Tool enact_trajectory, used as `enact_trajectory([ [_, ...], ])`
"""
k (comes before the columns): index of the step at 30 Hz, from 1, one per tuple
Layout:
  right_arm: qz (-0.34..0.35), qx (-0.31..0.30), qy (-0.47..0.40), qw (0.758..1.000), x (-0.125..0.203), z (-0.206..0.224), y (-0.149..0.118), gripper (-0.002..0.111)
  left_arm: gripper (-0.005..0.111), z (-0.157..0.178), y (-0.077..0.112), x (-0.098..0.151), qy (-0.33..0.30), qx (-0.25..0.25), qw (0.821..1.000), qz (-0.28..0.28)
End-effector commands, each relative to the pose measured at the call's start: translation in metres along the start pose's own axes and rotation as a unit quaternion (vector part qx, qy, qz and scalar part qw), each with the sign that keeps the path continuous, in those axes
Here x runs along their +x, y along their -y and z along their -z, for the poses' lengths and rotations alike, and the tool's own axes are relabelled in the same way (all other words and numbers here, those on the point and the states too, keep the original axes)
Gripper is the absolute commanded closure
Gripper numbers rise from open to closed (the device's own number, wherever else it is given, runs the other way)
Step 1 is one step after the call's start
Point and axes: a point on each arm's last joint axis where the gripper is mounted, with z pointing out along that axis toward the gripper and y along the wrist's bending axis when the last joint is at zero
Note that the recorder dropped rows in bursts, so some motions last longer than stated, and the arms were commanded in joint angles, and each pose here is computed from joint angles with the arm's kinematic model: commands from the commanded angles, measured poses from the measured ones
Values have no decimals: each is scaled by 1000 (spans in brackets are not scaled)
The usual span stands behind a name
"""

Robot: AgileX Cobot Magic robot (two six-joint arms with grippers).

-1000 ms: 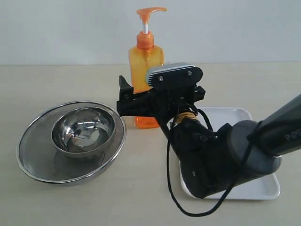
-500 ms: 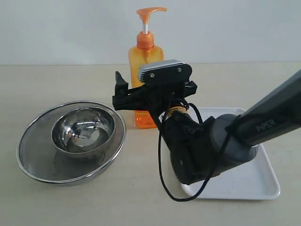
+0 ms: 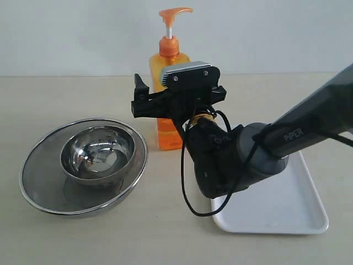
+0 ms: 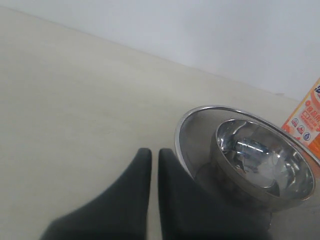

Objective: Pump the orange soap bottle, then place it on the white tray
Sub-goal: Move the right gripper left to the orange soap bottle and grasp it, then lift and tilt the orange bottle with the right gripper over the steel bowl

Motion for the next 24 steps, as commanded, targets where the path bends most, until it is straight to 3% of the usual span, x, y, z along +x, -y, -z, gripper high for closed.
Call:
enact_trajectory([
  [1,-1,3,-1,1000,7,-8,2,4,102,0,0,1,1,1,1000,3],
  [15,0,17,-4,1000,12,-14,15,8,102,0,0,1,1,1,1000,3],
  [17,-1,12,-6,1000,13,-14,15,24,102,0,0,1,1,1,1000,3],
  [19,3,3,-8,1000,13,-15,13,64,102,0,0,1,1,1,1000,3],
  [21,3,3,-6,1000,13,-15,13,97,102,0,0,1,1,1,1000,3],
  [22,2,5,0,1000,12,-14,13,108,102,0,0,1,1,1,1000,3],
  [24,6,1,13,1000,10,-14,13,108,102,0,0,1,1,1,1000,3],
])
